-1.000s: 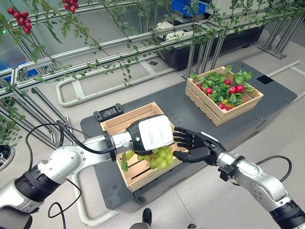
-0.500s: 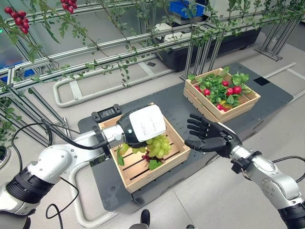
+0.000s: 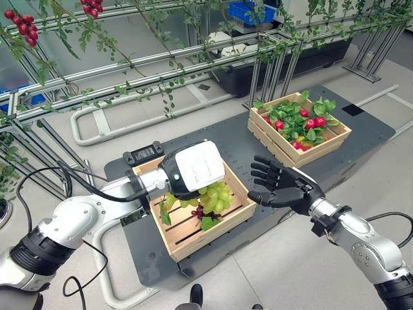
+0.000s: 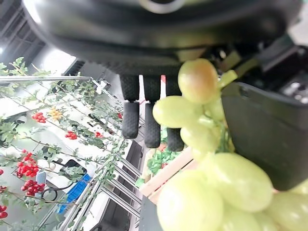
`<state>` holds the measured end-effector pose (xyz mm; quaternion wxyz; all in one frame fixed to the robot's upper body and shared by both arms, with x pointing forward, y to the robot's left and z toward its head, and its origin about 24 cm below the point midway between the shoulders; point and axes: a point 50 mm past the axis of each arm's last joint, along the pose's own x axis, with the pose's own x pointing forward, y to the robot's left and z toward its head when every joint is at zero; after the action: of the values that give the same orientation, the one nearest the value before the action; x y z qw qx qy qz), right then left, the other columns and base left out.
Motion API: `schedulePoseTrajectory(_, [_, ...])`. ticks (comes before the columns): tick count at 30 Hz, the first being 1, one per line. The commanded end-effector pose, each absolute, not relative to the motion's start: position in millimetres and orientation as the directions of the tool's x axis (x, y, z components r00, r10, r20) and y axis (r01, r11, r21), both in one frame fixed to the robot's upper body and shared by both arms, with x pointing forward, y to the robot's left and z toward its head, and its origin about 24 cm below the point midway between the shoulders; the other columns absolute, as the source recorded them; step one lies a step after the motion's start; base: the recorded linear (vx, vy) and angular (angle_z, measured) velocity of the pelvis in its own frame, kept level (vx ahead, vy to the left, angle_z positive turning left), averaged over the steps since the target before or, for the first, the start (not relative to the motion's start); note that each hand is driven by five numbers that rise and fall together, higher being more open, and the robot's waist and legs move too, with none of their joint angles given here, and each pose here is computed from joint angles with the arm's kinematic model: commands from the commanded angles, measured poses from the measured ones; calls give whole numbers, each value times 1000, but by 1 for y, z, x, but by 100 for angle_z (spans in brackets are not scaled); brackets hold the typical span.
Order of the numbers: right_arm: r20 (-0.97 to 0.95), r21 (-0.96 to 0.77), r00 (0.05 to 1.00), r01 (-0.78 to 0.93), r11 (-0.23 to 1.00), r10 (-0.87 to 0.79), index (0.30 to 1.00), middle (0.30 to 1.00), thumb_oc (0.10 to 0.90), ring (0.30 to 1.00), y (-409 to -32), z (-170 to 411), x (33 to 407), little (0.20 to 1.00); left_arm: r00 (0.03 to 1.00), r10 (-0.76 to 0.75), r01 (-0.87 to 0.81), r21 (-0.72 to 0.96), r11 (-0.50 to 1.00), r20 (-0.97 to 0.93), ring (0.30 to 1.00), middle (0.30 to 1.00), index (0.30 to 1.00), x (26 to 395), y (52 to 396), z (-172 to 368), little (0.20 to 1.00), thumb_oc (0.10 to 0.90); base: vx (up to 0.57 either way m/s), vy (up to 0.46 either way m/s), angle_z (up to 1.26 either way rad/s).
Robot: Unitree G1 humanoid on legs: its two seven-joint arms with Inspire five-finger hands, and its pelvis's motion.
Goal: Pick up the fruits from the basket on one side to the basket on the other side
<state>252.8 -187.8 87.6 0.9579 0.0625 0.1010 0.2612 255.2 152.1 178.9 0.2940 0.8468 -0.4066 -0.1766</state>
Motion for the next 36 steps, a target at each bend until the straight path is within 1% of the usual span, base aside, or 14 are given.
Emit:
schedulePoseTrajectory(1, [63,132,781,-624,771,621,900,900,800,900,-161,128,266,900,561,-778,-745,582,-326,282,300,300,300,264,147,237,300,400,0,0,0])
schedulePoseTrajectory(13, [43,195,710,-696,691,703,900,900,800,900,-135,119,264,900,541,-772,-762,581,-284,333,300,300,300,265,139,240,300,400,0,0,0])
schedulePoseTrajectory(22, [72,228,692,-712,664,718,900,900,800,900,-126,119,262,900,547,-775,-748,601,-282,316,300,300,300,265,137,238,300,400,0,0,0])
schedulePoseTrajectory(25, [84,234,681,-723,650,727,900,900,800,900,-123,120,260,900,535,-788,-742,615,-266,305,300,300,300,264,134,234,300,400,0,0,0])
schedulePoseTrajectory(28, [113,241,655,-747,619,747,900,900,800,900,-119,123,259,900,515,-810,-733,633,-247,280,300,300,300,262,130,230,300,400,0,0,0])
schedulePoseTrajectory(32, [203,255,574,-813,523,793,900,900,800,900,-112,133,256,900,494,-829,-720,659,-219,263,300,300,300,261,126,226,300,400,0,0,0])
schedulePoseTrajectory(36, [253,274,529,-842,464,810,900,900,800,900,-106,138,254,900,484,-838,-713,669,-211,252,300,300,300,261,126,223,300,400,0,0,0])
